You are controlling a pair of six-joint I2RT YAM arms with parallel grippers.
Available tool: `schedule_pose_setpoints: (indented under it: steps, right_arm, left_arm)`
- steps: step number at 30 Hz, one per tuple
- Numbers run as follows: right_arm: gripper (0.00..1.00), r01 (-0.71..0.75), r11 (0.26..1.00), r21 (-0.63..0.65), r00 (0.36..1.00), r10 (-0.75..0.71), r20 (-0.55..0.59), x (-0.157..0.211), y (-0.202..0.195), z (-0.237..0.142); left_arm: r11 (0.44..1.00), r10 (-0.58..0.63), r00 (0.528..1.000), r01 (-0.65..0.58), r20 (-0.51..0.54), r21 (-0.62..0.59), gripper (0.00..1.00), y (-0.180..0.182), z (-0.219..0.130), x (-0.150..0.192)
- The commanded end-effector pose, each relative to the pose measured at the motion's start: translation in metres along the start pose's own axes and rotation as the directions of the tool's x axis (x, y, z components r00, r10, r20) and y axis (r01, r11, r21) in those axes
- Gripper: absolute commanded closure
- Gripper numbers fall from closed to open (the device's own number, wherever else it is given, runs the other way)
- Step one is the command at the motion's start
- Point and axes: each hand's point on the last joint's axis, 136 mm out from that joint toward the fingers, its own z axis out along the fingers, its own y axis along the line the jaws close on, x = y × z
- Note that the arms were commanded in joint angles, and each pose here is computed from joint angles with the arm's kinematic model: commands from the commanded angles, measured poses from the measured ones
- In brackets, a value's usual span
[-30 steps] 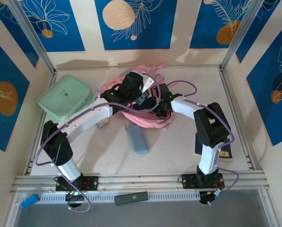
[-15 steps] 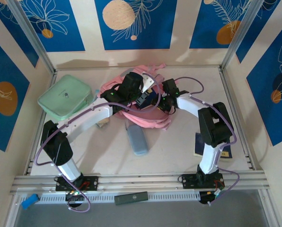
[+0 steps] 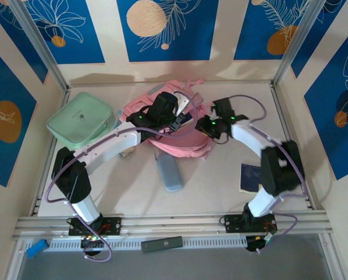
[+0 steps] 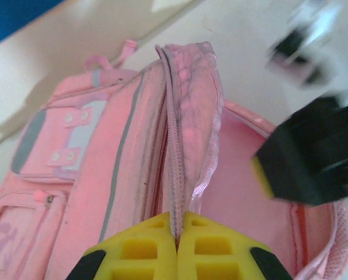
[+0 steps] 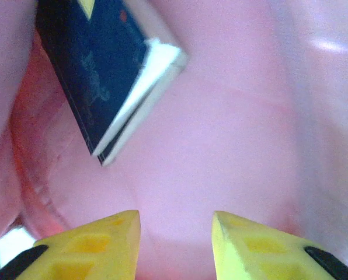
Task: Pack the student bag
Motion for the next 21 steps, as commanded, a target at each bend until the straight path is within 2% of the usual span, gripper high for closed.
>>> schedule_pose_setpoints:
  steps: [1, 3, 4, 6, 8, 10, 12, 15, 21]
  right_arm:
    - [0.58, -0.111, 0.992, 0.064, 0.994, 0.11, 0.016, 0.012, -0.043, -0.056]
    - [0.53, -0.231, 0.968, 0.103, 0.973, 0.226, 0.054, 0.015, -0.076, -0.084]
    - [0.5, -0.294, 0.948, 0.124, 0.955, 0.285, 0.085, 0.017, -0.095, -0.099]
    - [0.48, -0.44, 0.882, 0.168, 0.894, 0.413, 0.175, 0.018, -0.134, -0.129]
    - [0.44, -0.565, 0.808, 0.168, 0.816, 0.518, 0.258, 0.024, -0.167, -0.154]
    - [0.39, -0.691, 0.696, 0.194, 0.711, 0.608, 0.353, 0.04, -0.2, -0.177]
    - [0.35, -0.777, 0.6, 0.189, 0.617, 0.668, 0.416, 0.057, -0.221, -0.193]
    - [0.25, -0.863, 0.478, 0.165, 0.493, 0.725, 0.48, 0.08, -0.244, -0.208]
    - [0.03, -0.932, 0.306, 0.195, 0.361, 0.736, 0.573, 0.1, -0.282, -0.219]
  left_arm:
    - [0.987, -0.127, 0.991, 0.129, -0.028, 0.095, 0.82, -0.022, 0.011, 0.013]
    - [0.967, -0.183, 0.982, 0.19, -0.056, 0.171, 0.61, -0.038, 0.01, 0.021]
    - [0.95, -0.235, 0.969, 0.245, -0.073, 0.195, 0.54, -0.045, 0.007, 0.023]
    - [0.893, -0.357, 0.927, 0.374, -0.114, 0.25, 0.49, -0.06, 0.003, 0.028]
    - [0.801, -0.474, 0.864, 0.503, -0.17, 0.325, 0.44, -0.083, 0.002, 0.031]
    - [0.724, -0.519, 0.825, 0.563, -0.222, 0.399, 0.41, -0.111, 0.004, 0.032]
    - [0.69, -0.514, 0.818, 0.573, -0.259, 0.442, 0.41, -0.134, 0.007, 0.033]
    - [0.687, -0.481, 0.834, 0.551, -0.271, 0.475, 0.41, -0.158, 0.008, 0.036]
    - [0.684, -0.424, 0.858, 0.514, -0.291, 0.518, 0.4, -0.185, 0.002, 0.041]
